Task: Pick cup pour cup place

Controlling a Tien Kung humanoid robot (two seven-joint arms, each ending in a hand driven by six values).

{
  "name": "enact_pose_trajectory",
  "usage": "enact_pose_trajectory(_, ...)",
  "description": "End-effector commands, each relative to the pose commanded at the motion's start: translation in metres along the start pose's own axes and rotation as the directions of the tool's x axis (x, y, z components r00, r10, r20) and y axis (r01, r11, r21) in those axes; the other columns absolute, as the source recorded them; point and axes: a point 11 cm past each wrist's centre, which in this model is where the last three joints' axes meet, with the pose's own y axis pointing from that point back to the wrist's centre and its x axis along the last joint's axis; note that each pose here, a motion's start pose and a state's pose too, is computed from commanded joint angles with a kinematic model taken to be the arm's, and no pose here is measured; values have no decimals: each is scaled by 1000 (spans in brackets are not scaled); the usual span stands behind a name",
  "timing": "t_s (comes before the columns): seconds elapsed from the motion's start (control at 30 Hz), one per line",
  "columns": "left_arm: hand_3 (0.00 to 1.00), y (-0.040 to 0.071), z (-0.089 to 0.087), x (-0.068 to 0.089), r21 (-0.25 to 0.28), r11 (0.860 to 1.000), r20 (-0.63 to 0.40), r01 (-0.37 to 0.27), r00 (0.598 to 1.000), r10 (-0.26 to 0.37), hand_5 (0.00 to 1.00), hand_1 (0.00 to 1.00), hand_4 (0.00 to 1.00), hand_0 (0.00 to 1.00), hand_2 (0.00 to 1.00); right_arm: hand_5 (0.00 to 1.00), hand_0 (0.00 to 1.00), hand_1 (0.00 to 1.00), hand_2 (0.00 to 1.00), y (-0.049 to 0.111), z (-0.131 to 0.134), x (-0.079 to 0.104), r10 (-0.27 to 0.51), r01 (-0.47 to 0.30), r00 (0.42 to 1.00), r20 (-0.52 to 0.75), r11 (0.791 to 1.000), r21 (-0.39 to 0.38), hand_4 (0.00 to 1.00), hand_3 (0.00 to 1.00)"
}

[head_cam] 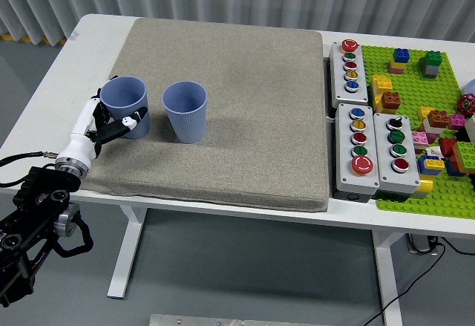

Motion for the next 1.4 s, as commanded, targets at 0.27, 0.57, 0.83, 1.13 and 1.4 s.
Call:
enact_pose_trajectory(0.27,889,2,1,0,-8,1000,16,-11,1000,11,180,707,785,830,782,332,695,697,629,0,0,0,0,0,1000,-2,1000,0,172,617)
enact_pose_trajectory(0.57,770,3,-1,-1,-3,1000,23,-7,1000,7,186,649,785,790,661,331,695,697,629,0,1,0,0,0,1000,-4,1000,-2,172,617)
enact_pose_trajectory(0.83,695,6,-1,1,-13,999,26,-40,999,41,188,583,783,746,584,331,695,697,629,0,4,0,-1,1,1000,-9,1000,-7,171,617)
enact_pose_trajectory(1.13,596,6,3,4,-33,997,23,-63,998,64,210,519,764,688,527,330,696,697,629,0,2,1,-1,1,1000,-8,1000,-4,171,617)
enact_pose_trajectory(1.4,591,4,19,6,-82,995,101,-62,992,71,201,519,756,682,527,330,696,697,629,0,0,1,0,0,1000,-5,1000,-1,171,617)
